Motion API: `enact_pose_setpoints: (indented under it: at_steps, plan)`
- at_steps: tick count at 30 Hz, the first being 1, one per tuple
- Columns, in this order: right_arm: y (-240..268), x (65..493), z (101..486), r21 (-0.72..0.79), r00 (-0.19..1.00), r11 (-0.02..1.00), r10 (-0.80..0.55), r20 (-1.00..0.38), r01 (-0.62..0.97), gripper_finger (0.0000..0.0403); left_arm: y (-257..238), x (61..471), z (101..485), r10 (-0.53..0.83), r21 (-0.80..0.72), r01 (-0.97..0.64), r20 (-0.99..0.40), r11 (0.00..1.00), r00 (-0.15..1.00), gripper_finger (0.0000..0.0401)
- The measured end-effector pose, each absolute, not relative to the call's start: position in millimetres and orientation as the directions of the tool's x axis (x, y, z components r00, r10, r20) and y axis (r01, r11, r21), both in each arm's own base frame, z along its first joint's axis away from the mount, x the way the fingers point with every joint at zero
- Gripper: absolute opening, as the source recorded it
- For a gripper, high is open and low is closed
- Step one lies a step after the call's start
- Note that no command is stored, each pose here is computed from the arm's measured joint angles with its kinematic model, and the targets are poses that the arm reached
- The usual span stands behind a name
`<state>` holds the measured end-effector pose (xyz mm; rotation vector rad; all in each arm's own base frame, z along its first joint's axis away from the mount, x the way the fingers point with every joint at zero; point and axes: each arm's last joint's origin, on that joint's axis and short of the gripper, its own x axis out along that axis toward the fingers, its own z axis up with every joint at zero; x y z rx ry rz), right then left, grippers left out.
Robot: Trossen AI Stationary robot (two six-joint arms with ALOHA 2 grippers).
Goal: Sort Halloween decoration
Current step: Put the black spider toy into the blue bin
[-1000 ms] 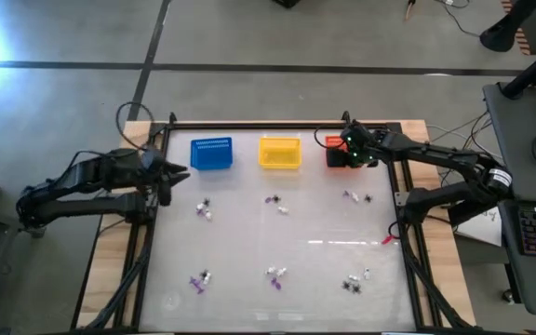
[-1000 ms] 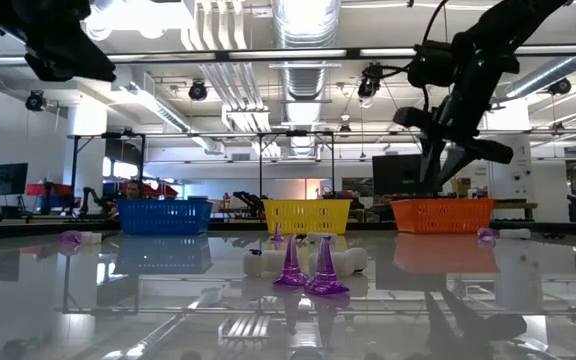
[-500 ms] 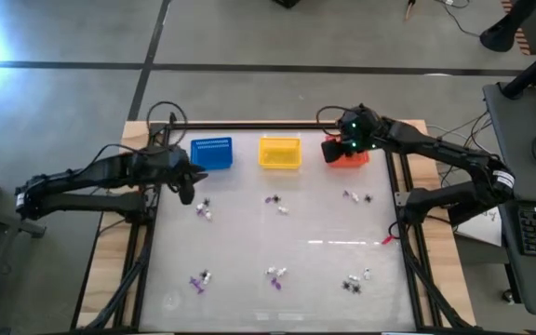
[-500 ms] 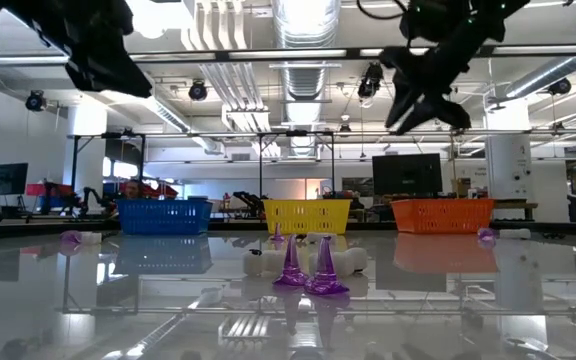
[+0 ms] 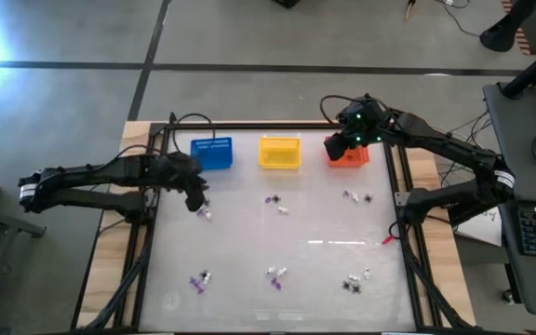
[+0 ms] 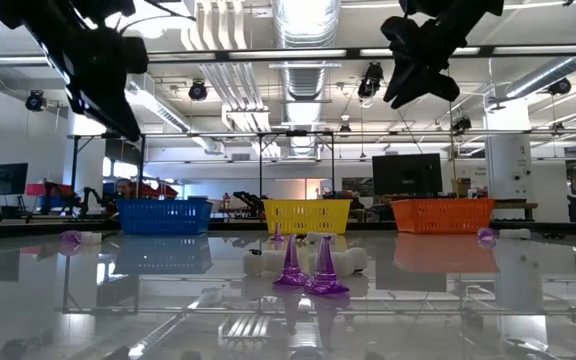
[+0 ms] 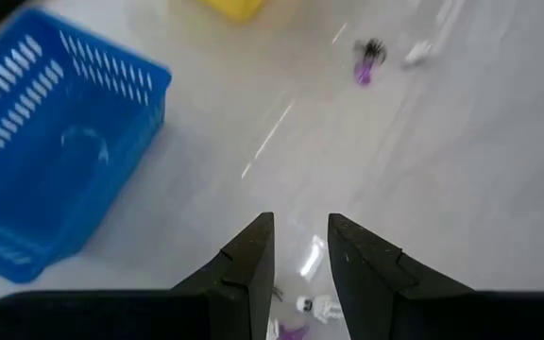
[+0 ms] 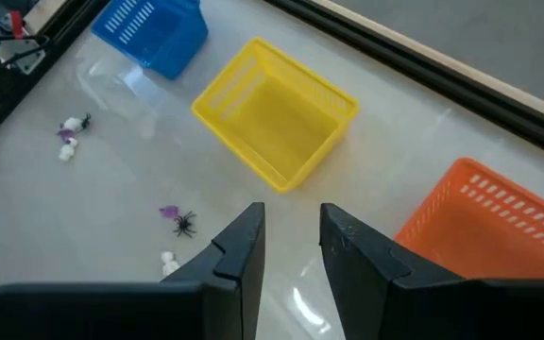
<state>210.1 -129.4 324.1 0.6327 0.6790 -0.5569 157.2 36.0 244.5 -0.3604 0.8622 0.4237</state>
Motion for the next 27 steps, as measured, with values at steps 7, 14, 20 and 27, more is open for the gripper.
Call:
enact_pose_setpoints:
  at_steps: [7, 14, 20, 27]
  plan:
    - [-131, 209, 323, 0.310, 0.624, 0.663, -0.305, -0.719, 0.681, 0.0099, 38, 169, 231, 0.196, -0.126, -0.533, -0.840, 0.837, 0.506, 0.0084]
    - [-131, 209, 323, 0.306, 0.623, 0.666, -0.306, -0.720, 0.681, 0.0124, 38, 174, 212, 0.130, -0.117, -0.567, -0.917, 0.816, 0.377, 0.0084]
    - [-131, 209, 323, 0.282, 0.623, 0.692, -0.306, -0.720, 0.665, 0.0135, 39, 179, 189, 0.099, -0.093, -0.603, -0.955, 0.792, 0.278, 0.0084]
    - [-131, 209, 323, 0.250, 0.623, 0.724, -0.304, -0.720, 0.643, 0.0136, 41, 189, 171, 0.098, -0.103, -0.635, -0.957, 0.765, 0.274, 0.0084]
